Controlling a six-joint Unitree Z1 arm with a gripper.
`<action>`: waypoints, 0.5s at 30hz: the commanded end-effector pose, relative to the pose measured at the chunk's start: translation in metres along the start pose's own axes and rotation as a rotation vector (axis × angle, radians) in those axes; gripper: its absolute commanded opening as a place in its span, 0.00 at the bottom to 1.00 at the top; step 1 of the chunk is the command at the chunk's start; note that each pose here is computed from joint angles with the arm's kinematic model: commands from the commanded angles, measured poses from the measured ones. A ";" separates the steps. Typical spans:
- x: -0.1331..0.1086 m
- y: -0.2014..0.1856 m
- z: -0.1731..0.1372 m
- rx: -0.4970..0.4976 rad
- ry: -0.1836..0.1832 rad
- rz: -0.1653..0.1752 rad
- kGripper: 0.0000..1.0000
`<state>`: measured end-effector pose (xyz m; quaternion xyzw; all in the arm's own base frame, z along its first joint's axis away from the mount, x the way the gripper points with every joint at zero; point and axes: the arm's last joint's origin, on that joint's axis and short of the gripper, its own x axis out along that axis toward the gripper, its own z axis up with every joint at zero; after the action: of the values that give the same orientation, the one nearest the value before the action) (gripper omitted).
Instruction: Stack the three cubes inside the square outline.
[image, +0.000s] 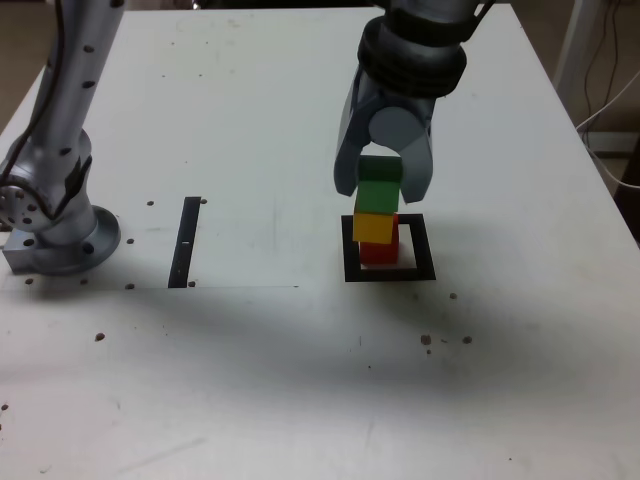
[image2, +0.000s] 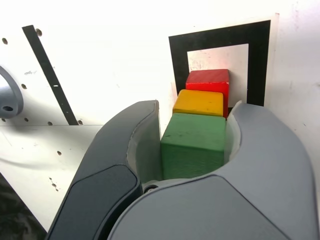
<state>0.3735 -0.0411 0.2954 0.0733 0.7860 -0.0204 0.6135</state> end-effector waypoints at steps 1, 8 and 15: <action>0.002 0.000 0.001 0.005 0.012 -0.002 0.86; 0.002 0.000 -0.001 0.007 0.011 -0.002 0.99; -0.001 0.001 -0.007 0.005 0.001 0.004 0.99</action>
<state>0.3711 -0.0409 0.2921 0.0752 0.7894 -0.0233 0.6089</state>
